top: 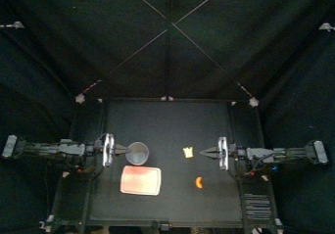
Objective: Pick the tangerine then place it in the grey bowl
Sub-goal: Pick the tangerine
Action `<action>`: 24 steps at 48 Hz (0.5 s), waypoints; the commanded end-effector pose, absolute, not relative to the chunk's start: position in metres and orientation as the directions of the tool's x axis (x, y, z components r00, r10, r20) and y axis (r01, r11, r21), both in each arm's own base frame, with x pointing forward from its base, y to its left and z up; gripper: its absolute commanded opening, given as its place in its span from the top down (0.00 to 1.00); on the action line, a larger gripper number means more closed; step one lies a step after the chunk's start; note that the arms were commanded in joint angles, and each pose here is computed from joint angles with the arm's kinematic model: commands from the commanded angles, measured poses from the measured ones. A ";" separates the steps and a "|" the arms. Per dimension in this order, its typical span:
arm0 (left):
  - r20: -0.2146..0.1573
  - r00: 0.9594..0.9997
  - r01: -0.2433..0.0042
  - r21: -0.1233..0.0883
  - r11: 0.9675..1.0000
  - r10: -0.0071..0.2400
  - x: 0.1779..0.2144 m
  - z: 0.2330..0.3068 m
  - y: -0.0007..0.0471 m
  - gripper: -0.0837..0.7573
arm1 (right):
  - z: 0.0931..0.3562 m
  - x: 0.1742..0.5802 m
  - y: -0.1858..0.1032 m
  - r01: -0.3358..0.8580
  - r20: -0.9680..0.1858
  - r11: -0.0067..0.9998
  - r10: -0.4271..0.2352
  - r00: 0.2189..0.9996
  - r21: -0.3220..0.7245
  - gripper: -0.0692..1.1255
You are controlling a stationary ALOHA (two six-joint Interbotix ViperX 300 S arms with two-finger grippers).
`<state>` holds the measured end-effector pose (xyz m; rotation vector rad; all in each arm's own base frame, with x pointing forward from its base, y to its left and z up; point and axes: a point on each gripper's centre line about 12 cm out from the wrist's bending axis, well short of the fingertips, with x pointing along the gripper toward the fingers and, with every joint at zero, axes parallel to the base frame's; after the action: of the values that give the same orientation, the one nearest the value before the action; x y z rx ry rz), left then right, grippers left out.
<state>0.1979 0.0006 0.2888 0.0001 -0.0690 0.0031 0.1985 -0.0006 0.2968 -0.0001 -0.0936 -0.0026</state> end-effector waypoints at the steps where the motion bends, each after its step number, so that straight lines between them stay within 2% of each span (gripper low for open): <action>1: 0.012 1.000 -0.003 0.000 1.000 0.003 0.2017 0.2883 0.0007 0.79 | 0.298 0.206 0.001 -0.006 0.075 0.998 0.001 0.997 0.069 0.89; 5: -0.017 1.000 -0.004 -0.003 1.000 0.004 0.2021 0.2856 0.0007 0.80 | 0.293 0.214 -0.001 0.012 0.032 0.982 -0.019 0.999 0.188 0.88; 13: -0.023 1.000 -0.005 0.000 1.000 0.005 0.2022 0.2854 0.0010 0.80 | 0.268 0.239 -0.004 0.116 -0.174 0.895 -0.044 0.984 0.431 0.79; 19: -0.029 1.000 -0.006 0.000 1.000 0.006 0.2016 0.2834 0.0013 0.80 | 0.242 0.252 0.000 0.216 -0.339 0.799 -0.016 0.941 0.562 0.65; 24: -0.041 0.999 -0.008 0.000 1.000 0.008 0.2011 0.2797 0.0016 0.80 | 0.215 0.255 0.009 0.316 -0.475 0.703 0.035 0.879 0.637 0.47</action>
<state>0.1994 0.0009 0.2732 -0.0001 0.0568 0.0049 0.2501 0.0028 0.2204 0.7030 0.4208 -0.1558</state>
